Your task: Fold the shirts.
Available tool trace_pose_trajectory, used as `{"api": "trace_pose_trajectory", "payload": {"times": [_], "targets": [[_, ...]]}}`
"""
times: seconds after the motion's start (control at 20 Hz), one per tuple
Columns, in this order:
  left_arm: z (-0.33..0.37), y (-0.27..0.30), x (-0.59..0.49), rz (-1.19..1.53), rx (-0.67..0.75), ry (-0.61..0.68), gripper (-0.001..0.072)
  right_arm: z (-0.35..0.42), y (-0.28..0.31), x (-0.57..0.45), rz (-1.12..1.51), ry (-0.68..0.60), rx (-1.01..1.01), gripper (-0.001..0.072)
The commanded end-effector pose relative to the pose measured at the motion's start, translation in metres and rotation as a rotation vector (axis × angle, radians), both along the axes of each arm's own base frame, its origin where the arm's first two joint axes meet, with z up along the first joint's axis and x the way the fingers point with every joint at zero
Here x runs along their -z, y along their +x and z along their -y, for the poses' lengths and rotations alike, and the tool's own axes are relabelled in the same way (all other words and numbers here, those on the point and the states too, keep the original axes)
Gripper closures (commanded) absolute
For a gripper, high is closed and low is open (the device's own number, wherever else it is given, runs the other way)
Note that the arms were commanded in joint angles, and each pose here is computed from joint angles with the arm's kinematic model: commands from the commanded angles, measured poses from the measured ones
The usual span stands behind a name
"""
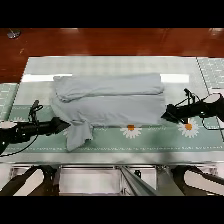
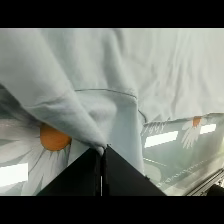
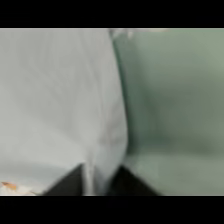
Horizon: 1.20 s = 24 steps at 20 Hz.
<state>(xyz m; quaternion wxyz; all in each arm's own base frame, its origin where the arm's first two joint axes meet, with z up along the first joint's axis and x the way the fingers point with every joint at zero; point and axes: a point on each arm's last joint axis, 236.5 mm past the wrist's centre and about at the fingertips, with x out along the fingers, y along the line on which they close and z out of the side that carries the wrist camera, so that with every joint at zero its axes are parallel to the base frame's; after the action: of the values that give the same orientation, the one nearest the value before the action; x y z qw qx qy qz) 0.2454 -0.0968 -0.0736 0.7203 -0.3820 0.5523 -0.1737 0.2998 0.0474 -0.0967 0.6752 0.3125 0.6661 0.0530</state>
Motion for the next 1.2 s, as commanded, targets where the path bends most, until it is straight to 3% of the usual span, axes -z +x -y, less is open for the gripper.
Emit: {"api": "trace_pose_trajectory", "payload": {"times": [0.0,0.15,0.35,0.75,0.95,1.0,1.05,1.1,1.15], "targets": [[-0.006,0.010,-0.016,0.043,0.028,0.005,0.0685,-0.010,0.026,-0.015,0.052,0.007,-0.058,0.0688],[-0.037,0.051,-0.054,0.144,-0.033,0.047,0.0686,0.006,0.061,-0.052,0.154,-0.028,-0.073,0.0688],[-0.068,0.122,-0.084,0.289,-0.062,0.203,0.0685,0.009,0.119,-0.085,0.279,-0.033,-0.066,0.0689],[-0.052,0.252,-0.056,0.204,-0.075,0.137,0.0685,0.012,0.224,-0.072,0.342,0.044,0.059,0.0688],[-0.058,0.282,-0.035,0.140,-0.143,0.099,0.0685,0.010,0.255,-0.052,0.338,0.096,0.103,0.0680],[-0.058,0.283,-0.029,0.126,-0.147,0.094,0.0524,0.008,0.259,-0.048,0.334,0.115,0.112,0.0506],[-0.058,0.283,-0.029,0.121,-0.152,0.091,-0.0002,0.007,0.261,-0.048,0.344,0.126,0.113,0.0155],[-0.064,0.281,-0.035,0.121,-0.149,0.085,-0.0001,0.014,0.262,-0.048,0.370,0.099,0.088,0.0086],[-0.074,0.278,-0.042,0.117,-0.135,0.082,0.0000,0.025,0.262,-0.050,0.375,0.077,0.086,0.0086]]}}
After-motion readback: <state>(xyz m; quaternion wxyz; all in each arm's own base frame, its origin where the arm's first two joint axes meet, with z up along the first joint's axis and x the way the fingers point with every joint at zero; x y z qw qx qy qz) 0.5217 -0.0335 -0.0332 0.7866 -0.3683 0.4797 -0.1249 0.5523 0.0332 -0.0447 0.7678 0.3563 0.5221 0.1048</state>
